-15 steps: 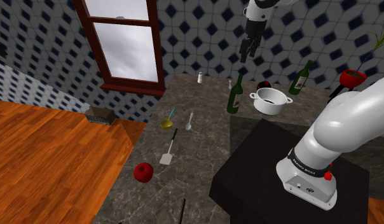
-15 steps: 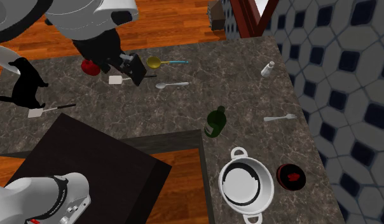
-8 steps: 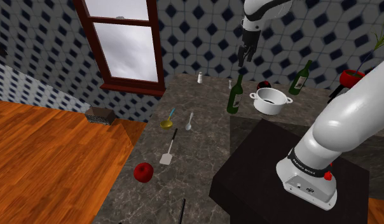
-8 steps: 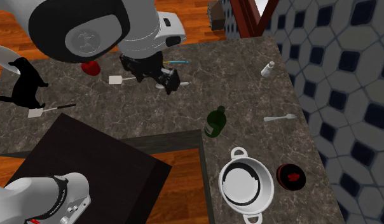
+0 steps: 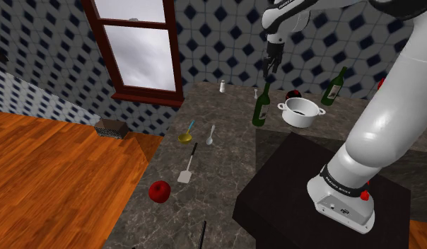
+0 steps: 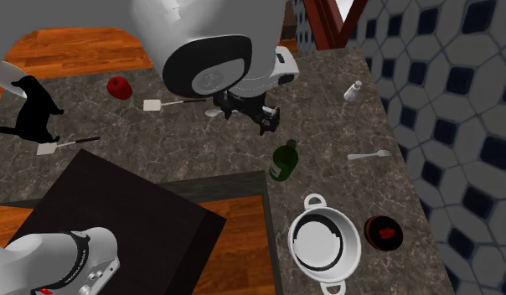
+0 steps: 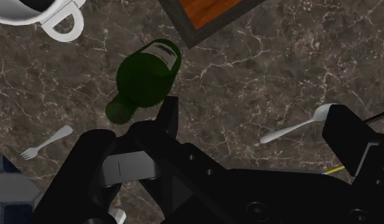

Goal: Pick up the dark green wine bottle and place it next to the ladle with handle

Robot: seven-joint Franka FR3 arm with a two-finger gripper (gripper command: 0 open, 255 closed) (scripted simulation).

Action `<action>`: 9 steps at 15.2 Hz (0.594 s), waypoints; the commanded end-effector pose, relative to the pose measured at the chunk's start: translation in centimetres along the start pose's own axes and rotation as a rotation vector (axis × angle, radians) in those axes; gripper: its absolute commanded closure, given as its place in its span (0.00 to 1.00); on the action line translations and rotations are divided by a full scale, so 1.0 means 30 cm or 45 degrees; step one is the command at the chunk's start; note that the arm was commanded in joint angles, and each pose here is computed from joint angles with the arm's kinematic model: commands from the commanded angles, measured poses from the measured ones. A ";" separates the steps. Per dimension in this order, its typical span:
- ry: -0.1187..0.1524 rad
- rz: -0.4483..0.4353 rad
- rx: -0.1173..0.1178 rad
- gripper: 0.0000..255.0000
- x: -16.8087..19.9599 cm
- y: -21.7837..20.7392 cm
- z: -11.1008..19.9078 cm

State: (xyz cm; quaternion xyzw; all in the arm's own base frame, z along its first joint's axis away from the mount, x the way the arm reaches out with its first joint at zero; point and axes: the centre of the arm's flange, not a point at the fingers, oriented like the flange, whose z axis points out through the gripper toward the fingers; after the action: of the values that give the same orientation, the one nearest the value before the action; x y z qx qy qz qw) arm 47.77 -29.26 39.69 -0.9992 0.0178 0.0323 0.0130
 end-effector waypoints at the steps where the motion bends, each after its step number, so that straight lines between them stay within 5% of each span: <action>1: -0.008 0.010 0.004 0.00 0.036 0.075 0.049; 9: -0.039 0.052 0.025 0.00 0.177 0.346 0.245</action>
State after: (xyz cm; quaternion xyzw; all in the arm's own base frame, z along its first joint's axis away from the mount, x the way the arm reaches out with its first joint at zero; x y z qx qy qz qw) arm 51.92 -38.33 32.63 -0.9980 0.0365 0.0464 0.0213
